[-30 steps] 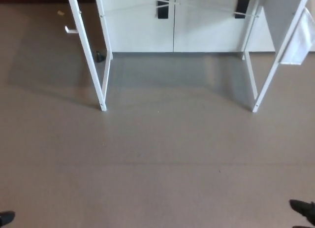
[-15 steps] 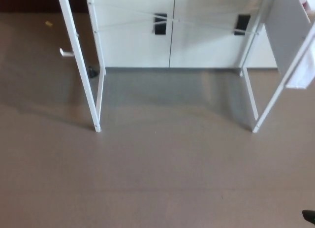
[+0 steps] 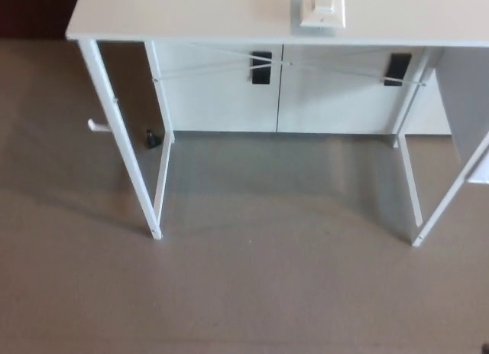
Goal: The robot walk towards a table in front and then clicks the light switch button using the right hand's index finger
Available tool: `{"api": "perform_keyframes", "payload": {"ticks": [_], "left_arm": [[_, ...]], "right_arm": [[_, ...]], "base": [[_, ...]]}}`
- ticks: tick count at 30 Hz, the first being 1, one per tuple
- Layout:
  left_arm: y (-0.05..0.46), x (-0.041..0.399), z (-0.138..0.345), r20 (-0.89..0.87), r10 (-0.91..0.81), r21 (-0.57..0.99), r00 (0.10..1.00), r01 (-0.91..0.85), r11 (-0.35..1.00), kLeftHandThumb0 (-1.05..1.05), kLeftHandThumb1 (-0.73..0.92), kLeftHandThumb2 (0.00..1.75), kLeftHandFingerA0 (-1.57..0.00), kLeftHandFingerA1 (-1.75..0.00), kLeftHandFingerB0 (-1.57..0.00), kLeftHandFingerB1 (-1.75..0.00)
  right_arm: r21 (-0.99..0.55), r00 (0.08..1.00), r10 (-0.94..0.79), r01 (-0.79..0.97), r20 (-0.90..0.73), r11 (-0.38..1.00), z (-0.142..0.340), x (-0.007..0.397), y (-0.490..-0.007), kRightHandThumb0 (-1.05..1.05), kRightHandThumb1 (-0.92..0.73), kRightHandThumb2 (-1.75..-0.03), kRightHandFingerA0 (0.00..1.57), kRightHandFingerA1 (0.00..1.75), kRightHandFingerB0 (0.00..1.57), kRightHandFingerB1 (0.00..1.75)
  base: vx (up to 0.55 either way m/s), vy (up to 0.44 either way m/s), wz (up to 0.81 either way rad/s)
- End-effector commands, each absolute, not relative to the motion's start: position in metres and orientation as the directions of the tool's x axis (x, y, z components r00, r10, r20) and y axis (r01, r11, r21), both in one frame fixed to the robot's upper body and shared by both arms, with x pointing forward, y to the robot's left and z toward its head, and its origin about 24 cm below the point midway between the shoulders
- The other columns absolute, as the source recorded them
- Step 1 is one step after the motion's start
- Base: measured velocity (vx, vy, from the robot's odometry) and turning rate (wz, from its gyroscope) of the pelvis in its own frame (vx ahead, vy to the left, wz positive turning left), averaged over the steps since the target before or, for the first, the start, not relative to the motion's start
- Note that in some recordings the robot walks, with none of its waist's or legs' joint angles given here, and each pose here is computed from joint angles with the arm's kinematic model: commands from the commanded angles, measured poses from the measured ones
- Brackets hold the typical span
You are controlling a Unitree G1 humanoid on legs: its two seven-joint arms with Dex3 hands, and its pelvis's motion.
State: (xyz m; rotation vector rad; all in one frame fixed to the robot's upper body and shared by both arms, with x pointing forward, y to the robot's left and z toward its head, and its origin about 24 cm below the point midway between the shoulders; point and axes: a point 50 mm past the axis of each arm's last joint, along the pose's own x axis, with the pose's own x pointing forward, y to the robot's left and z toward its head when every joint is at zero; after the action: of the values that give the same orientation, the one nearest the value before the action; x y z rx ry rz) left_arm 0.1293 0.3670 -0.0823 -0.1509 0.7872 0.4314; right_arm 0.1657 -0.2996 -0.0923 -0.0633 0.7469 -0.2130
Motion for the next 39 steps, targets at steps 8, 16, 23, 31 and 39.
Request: {"api": "perform_keyframes", "payload": {"ticks": [8,16,23,31,39], "left_arm": [[0.362,0.11,-0.09,-0.73,0.311,0.101,0.608,-0.354,0.93,-0.2,0.47,0.9,-0.26,-0.55,-0.15,-0.5],[0.355,0.081,-0.099,-0.732,0.293,0.089,0.615,-0.34,0.936,-0.21,0.45,0.89,-0.23,-0.54,-0.18,-0.51],[0.348,0.067,-0.103,-0.724,0.267,0.103,0.636,-0.283,0.954,-0.27,0.42,0.87,-0.23,-0.54,-0.19,-0.51],[0.319,0.075,-0.108,-0.687,0.202,0.142,0.698,-0.143,0.979,-0.27,0.58,0.57,-0.4,-0.43,-0.39,-0.4],[0.3,0.082,-0.11,-0.68,0.149,0.122,0.717,-0.09,0.988,-0.26,0.59,0.57,-0.37,-0.41,-0.39,-0.39]], "right_arm": [[-0.011,0.65,-0.2,0.283,-0.733,0.959,-0.101,0.148,-0.301,-0.37,-0.81,-0.64,0.06,0.4,0.0,0.26],[-0.007,0.641,-0.16,0.235,-0.75,0.972,-0.107,0.131,-0.295,-0.37,-0.8,-0.63,0.05,0.46,0.0,0.26],[0.016,0.632,-0.136,0.229,-0.763,0.973,-0.109,0.128,-0.292,-0.38,-0.76,-0.64,0.0,0.45,0.0,0.25],[0.013,0.642,-0.114,0.189,-0.758,0.982,-0.108,0.127,-0.289,-0.42,-0.75,-0.62,0.02,0.54,0.0,0.27],[-0.021,0.648,-0.106,0.138,-0.754,0.99,-0.106,0.131,-0.288,-0.41,-0.77,-0.63,0.03,0.44,0.0,0.27]], "base": [[0.23,-0.053,-0.11],[0.28,0.097,-0.01],[0.15,-0.084,0.1],[0.11,-0.165,-0.01],[0.06,0.116,-0.05]]}}
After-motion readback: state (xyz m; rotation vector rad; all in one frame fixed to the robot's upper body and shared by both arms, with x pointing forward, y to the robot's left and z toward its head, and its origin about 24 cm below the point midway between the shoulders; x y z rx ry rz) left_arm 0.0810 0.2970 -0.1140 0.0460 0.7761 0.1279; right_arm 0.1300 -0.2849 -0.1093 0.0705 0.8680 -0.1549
